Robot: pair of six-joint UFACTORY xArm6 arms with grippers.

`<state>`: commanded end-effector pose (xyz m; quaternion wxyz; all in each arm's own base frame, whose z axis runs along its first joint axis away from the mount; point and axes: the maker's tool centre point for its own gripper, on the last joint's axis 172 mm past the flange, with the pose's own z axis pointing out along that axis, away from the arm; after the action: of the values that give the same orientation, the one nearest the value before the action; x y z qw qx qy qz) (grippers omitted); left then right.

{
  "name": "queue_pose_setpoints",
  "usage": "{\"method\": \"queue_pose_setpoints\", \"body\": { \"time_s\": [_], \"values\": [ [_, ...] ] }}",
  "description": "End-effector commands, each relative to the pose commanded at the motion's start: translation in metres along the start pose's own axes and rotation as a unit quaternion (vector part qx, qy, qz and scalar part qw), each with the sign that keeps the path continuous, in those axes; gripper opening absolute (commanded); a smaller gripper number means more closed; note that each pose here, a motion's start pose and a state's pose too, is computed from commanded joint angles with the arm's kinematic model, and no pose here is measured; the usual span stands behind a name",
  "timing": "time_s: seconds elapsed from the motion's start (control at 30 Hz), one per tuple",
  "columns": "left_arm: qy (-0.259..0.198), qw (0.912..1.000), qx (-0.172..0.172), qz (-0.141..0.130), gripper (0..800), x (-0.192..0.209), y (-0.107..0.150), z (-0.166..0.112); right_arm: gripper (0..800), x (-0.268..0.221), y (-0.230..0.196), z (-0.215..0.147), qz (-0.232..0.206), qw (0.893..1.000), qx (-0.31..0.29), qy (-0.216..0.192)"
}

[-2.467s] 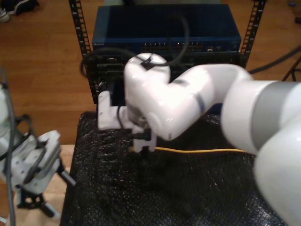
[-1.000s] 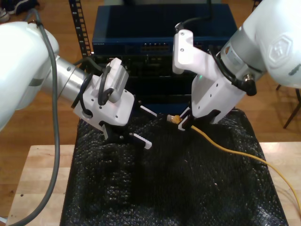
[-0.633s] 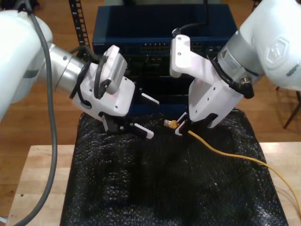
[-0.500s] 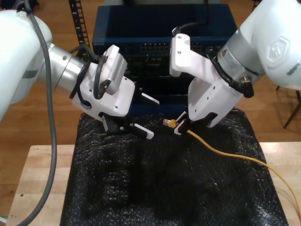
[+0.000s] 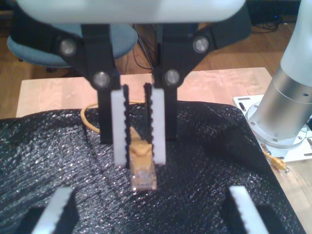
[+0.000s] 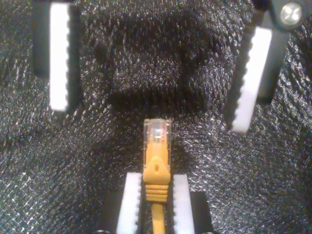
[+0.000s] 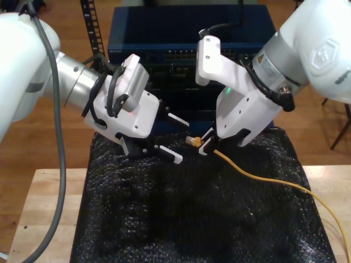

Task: Grab the cable and plug it in

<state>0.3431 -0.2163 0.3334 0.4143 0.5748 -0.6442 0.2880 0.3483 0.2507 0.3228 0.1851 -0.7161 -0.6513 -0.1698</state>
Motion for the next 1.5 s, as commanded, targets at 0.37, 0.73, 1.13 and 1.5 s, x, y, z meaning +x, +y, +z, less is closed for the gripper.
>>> {"method": "queue_pose_setpoints", "body": {
  "time_s": [0.37, 0.73, 1.13, 1.5],
  "values": [
    [0.033, 0.9993, -0.008, 0.016, 653, 0.018, 0.005, 0.002, 4, 0.004, 0.001, -0.002, 0.000, 1.000, -0.001, 0.005],
    [0.032, 0.9993, -0.008, 0.016, 616, 0.018, 0.005, 0.002, 3, 0.006, 0.001, -0.004, 0.000, 1.000, -0.003, 0.007],
    [0.033, 0.9993, -0.006, 0.017, 549, 0.018, 0.004, 0.000, 3, 0.006, 0.002, -0.008, -0.002, 1.000, -0.007, 0.008],
    [0.034, 0.9993, 0.000, 0.015, 469, 0.016, 0.002, -0.004, 3, 0.005, 0.003, -0.009, -0.001, 1.000, -0.010, 0.007]
  ]
}}
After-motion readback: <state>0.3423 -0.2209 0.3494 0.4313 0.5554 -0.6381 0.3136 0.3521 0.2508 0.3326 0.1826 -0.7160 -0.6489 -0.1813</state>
